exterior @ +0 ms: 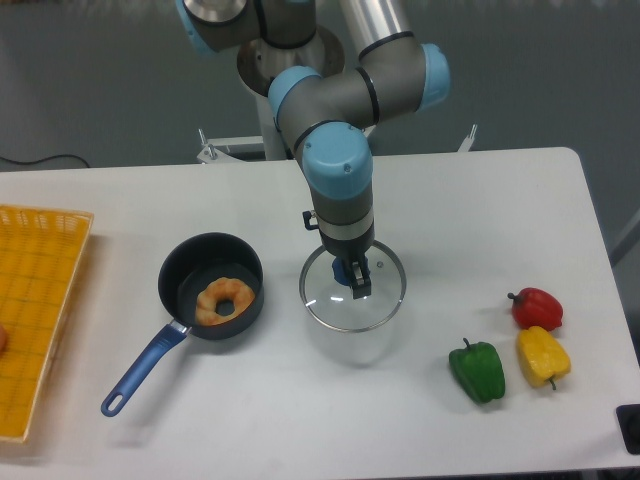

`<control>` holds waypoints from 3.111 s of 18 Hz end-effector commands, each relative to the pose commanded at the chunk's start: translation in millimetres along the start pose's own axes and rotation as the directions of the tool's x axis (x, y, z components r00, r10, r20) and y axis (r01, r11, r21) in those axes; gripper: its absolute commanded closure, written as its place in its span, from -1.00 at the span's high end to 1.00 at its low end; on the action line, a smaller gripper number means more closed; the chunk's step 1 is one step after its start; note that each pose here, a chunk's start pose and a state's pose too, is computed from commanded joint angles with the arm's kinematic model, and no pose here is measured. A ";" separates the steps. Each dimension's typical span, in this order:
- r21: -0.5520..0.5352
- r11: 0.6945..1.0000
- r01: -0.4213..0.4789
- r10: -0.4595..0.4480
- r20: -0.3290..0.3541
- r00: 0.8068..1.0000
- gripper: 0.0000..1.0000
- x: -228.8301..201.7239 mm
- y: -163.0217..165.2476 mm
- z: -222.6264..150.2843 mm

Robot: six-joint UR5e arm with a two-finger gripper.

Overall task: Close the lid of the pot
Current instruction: 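Lift the glass lid by its knob with the gripper, then carry the glass lid over the blue saucepan and lower it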

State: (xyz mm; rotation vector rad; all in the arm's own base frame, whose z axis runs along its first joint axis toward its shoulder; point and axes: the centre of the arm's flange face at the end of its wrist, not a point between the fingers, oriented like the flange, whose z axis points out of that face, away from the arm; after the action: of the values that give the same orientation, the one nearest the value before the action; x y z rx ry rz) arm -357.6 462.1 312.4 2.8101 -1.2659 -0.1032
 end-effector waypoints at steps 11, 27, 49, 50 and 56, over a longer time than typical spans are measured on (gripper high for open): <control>0.000 0.998 0.065 -0.065 0.004 0.998 -0.04 14.3 -7.5 -21.6; 0.005 0.993 0.117 -0.116 -0.014 0.993 -0.05 41.6 -94.9 -38.4; 0.046 0.988 0.150 -0.147 -0.052 0.988 -0.06 74.1 -193.1 -18.2; 0.052 0.987 0.155 -0.153 -0.041 0.987 -0.06 72.2 -193.6 -18.0; 0.057 0.985 0.164 -0.163 -0.024 0.986 -0.07 66.7 -202.0 -12.7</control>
State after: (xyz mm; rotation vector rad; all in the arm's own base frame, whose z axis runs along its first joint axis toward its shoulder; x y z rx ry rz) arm -161.9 546.1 306.3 2.9539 -1.0489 -0.0469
